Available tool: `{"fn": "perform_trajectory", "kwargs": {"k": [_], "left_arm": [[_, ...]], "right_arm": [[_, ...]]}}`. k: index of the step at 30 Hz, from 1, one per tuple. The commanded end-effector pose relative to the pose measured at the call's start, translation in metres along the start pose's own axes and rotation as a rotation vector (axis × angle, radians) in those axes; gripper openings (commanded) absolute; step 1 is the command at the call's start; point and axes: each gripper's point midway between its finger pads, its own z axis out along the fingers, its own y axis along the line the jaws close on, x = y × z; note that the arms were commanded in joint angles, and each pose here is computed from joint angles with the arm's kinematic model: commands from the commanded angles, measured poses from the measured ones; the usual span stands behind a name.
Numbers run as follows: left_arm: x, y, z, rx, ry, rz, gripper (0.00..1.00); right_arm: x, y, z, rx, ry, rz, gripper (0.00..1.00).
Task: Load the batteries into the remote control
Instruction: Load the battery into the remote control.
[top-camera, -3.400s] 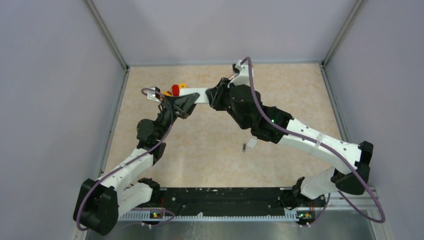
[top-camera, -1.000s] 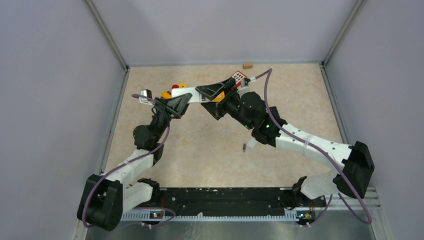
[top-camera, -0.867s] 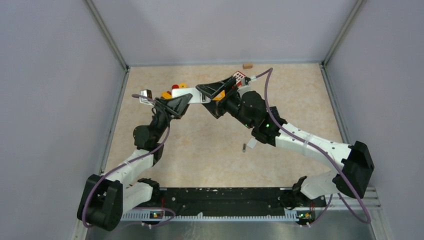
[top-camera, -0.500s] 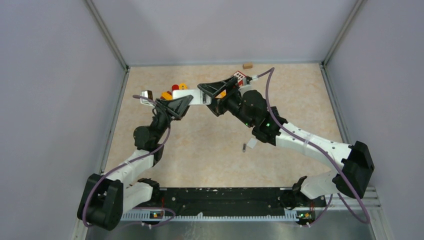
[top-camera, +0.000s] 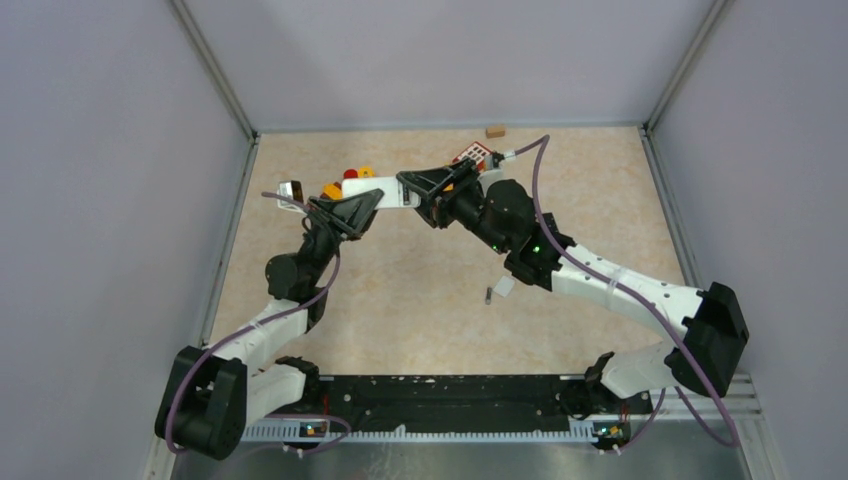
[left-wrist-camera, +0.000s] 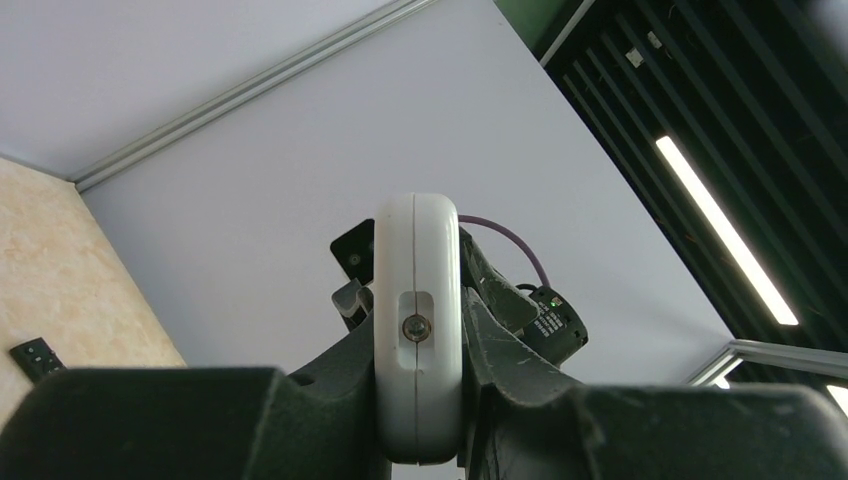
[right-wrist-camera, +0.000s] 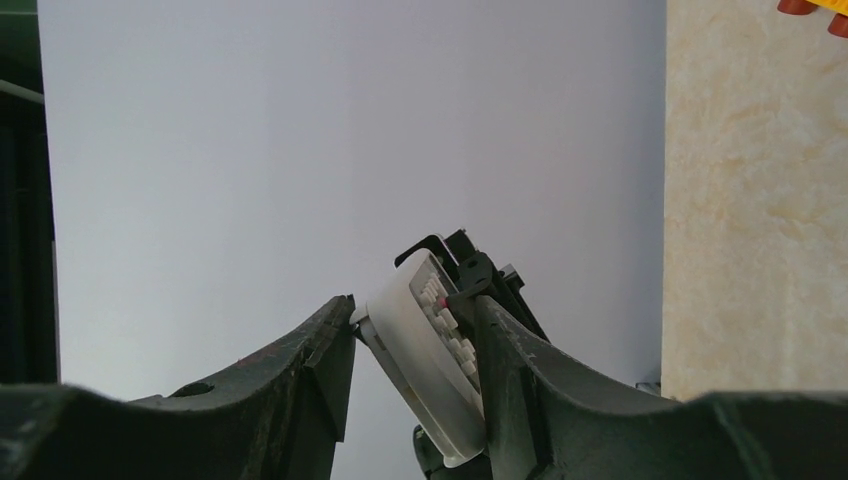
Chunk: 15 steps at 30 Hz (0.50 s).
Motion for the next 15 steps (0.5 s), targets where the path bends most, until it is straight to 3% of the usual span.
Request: {"fn": "perform_trajectory", "kwargs": {"k": [1,15], "left_arm": [[0.0032,-0.0121,-0.0041,0.059,0.017,0.036,0.00],[0.0006,-0.0184,0.0021,0.071,0.016,0.026,0.00]], "right_arm": [[-0.0091,0.0328,-0.0074,-0.113,-0.012,0.036,0.46],[-0.0025,0.0318,-0.0030,-0.117,0.028,0.016,0.20]]}}
